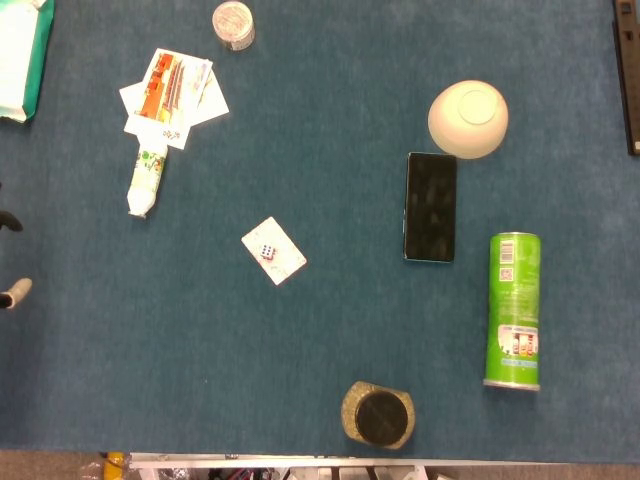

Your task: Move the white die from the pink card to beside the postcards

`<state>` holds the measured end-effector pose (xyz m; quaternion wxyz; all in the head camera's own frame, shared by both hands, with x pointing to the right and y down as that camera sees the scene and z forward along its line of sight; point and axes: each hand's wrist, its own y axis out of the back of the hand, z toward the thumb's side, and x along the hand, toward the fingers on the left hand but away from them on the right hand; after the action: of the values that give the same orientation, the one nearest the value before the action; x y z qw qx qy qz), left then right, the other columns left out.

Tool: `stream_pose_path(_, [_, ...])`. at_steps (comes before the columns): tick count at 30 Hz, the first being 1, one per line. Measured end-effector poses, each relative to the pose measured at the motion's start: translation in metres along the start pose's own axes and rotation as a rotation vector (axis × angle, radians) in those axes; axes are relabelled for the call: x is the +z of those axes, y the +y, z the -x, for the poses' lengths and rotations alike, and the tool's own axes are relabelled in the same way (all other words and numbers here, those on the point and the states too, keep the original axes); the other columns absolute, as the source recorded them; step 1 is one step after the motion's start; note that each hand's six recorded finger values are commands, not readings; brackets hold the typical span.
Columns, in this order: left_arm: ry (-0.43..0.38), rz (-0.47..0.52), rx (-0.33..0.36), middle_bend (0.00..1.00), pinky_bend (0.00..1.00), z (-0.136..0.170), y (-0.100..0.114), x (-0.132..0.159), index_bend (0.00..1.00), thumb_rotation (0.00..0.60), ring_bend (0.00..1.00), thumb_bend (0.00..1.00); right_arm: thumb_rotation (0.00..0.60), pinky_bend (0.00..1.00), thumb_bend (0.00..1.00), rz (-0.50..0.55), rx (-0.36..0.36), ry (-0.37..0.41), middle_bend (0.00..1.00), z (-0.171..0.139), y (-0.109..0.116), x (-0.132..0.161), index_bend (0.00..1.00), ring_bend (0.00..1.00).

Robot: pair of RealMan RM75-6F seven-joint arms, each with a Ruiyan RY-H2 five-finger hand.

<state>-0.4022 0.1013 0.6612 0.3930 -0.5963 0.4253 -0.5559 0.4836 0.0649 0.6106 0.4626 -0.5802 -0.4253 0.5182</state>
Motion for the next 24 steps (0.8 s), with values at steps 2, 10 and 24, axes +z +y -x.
stream_pose_path(2, [-0.012, 0.013, -0.017, 0.15, 0.32, 0.0, -0.004, 0.003, 0.4, 0.6, 0.08, 0.12, 0.6, 0.57, 0.0, 0.002, 0.006, 0.002, 0.41, 0.001, -0.002, 0.0, 0.55, 0.45])
stream_pose_path(10, [-0.115, 0.054, -0.096, 0.14, 0.32, 0.0, -0.021, 0.031, 0.41, 0.6, 0.08, 0.12, 0.6, 0.57, 0.0, -0.008, 0.038, 0.031, 0.41, 0.004, -0.01, 0.008, 0.55, 0.45])
stream_pose_path(24, [-0.321, 0.017, -0.199, 0.11, 0.24, -0.042, -0.049, 0.096, 0.41, 0.6, 0.07, 0.11, 0.6, 0.57, 0.0, -0.124, 0.087, 0.082, 0.41, 0.035, -0.009, 0.031, 0.55, 0.43])
